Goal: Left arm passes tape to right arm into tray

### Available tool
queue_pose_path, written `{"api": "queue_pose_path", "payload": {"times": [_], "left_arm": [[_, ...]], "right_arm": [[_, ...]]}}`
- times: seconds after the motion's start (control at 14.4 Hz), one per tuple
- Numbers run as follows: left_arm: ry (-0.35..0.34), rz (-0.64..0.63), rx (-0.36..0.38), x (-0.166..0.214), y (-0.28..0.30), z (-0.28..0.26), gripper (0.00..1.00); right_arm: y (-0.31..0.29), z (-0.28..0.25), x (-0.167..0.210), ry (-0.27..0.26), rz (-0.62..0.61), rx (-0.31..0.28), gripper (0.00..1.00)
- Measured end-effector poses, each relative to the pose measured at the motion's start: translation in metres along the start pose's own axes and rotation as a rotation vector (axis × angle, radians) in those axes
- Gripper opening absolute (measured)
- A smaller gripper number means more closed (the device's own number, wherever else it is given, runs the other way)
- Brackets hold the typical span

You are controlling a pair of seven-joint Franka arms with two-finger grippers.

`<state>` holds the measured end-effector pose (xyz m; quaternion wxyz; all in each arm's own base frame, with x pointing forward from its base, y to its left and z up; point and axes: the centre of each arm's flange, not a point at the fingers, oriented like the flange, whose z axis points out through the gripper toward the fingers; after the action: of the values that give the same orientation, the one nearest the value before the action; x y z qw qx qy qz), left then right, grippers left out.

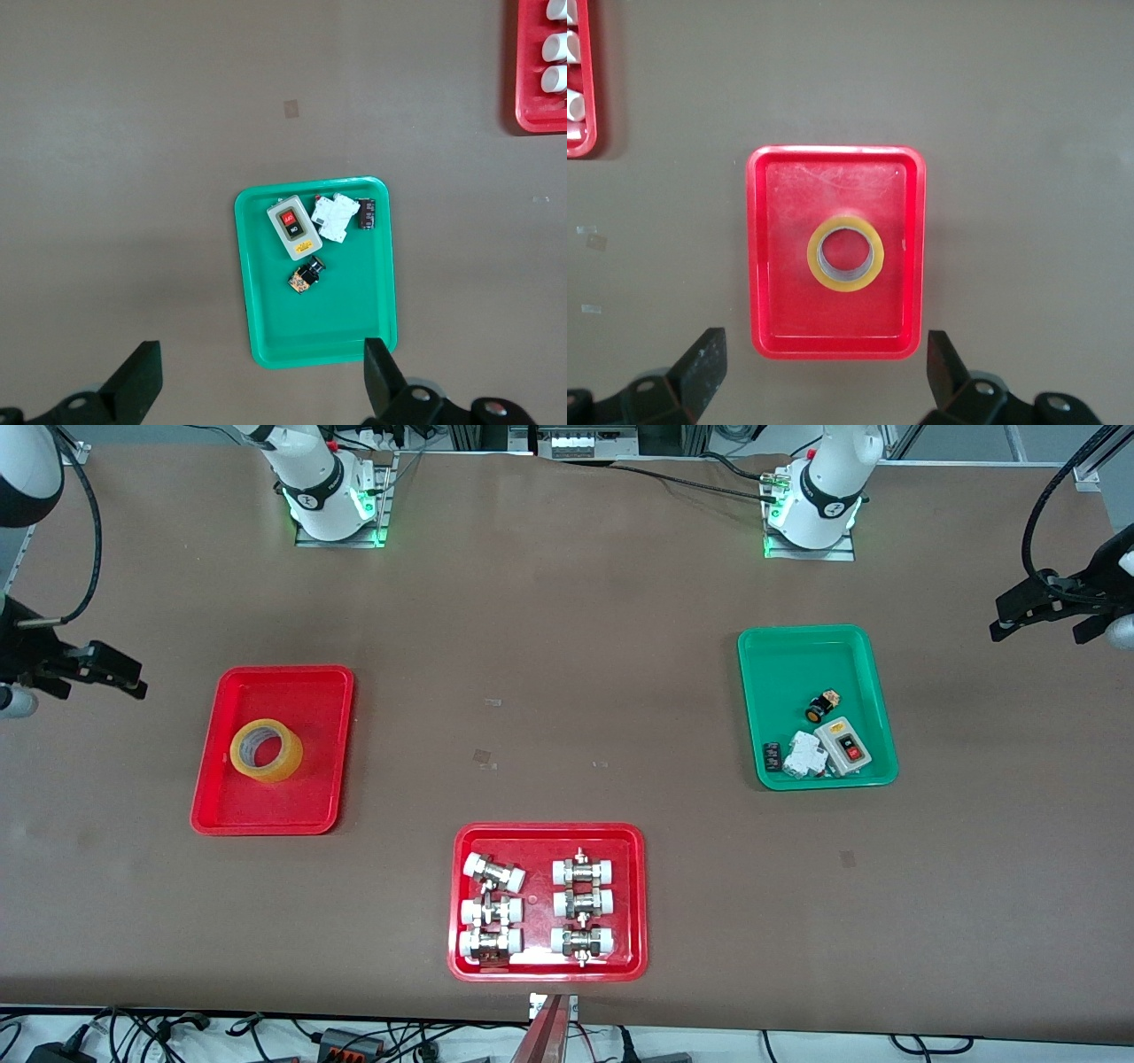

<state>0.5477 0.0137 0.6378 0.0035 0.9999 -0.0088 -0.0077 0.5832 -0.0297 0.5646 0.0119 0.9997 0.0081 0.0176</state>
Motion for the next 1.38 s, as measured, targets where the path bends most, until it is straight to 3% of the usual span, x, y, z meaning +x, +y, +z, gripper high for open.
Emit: {"api": "queue_pose_path", "payload": {"times": [0.28,1.38], "left_arm": [[0.003,0.0,0.0,0.0,0.0,-0.001,1.0],[0.007,0.0,0.0,0.001,0.0,-0.003,1.0]], "right_arm": [[-0.001,0.006,-0.016,-0.005,-0.001,0.0,1.0],[-0.006,0.005,-0.019,-0.02,-0.005,0.002,1.0]]}}
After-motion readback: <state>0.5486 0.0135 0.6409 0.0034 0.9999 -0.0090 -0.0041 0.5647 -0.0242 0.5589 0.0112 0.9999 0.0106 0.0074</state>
